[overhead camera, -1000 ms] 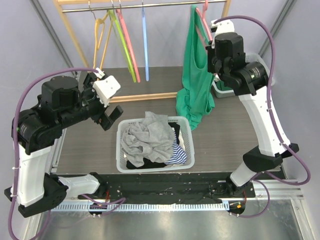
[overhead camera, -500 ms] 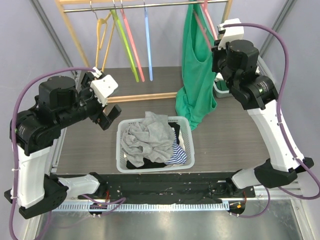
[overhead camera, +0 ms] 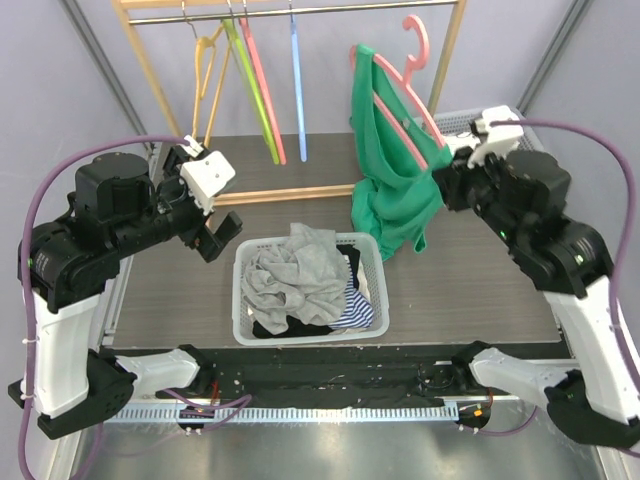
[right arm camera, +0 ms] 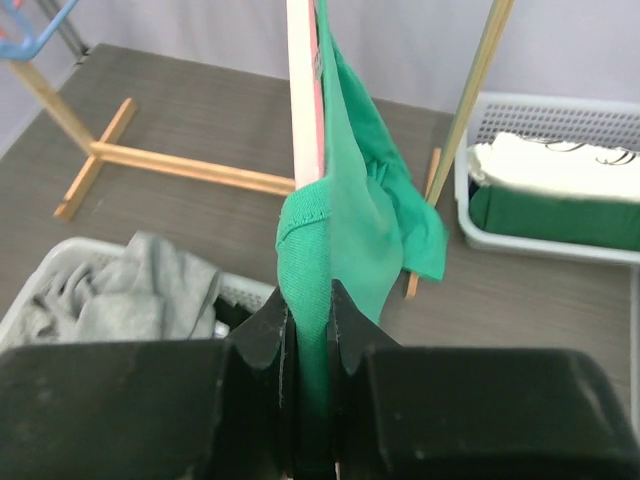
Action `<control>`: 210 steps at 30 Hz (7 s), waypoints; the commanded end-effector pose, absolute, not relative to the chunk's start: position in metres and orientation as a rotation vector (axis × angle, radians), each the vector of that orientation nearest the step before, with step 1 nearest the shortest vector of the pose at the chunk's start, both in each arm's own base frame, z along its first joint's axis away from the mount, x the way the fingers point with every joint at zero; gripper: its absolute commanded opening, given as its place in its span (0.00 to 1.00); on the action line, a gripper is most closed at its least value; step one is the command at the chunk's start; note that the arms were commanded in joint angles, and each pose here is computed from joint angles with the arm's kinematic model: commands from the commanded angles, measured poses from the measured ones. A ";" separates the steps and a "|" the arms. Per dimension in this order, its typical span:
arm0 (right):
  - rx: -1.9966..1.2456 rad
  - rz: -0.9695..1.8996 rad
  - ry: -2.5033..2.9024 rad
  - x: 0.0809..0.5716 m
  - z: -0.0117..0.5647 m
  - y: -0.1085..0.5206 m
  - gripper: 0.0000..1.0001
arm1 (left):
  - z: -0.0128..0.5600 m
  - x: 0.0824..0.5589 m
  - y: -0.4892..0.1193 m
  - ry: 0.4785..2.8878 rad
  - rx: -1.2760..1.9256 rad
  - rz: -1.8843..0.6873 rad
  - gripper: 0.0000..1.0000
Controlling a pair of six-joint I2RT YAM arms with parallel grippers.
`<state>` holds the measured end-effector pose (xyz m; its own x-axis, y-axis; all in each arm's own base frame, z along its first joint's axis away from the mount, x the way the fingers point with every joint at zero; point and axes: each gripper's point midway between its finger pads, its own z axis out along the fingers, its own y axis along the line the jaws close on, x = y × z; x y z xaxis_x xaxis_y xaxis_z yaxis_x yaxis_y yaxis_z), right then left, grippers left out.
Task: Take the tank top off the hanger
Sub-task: Pick up the hanger from the clothesline, then remove the tank top from the hanger.
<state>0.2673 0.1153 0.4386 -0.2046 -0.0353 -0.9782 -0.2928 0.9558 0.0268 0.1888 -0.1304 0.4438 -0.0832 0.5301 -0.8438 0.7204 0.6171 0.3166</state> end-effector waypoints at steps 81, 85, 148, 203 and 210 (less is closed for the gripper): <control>-0.857 1.035 1.159 0.135 0.565 0.218 0.01 | 0.430 0.131 -0.088 1.732 1.030 -0.214 1.00; -0.929 1.021 1.236 0.140 0.543 0.223 0.01 | 0.440 0.133 -0.087 1.707 1.022 -0.199 1.00; -1.270 0.827 0.900 0.128 0.472 0.231 0.01 | 0.440 0.122 -0.182 1.337 1.404 -0.631 0.03; -0.480 0.928 1.210 0.192 0.435 0.200 0.01 | 0.419 0.175 -0.164 1.521 1.241 -0.425 0.00; -0.421 0.846 1.160 0.185 0.474 0.177 0.01 | 0.416 0.180 -0.164 1.537 1.239 -0.412 0.00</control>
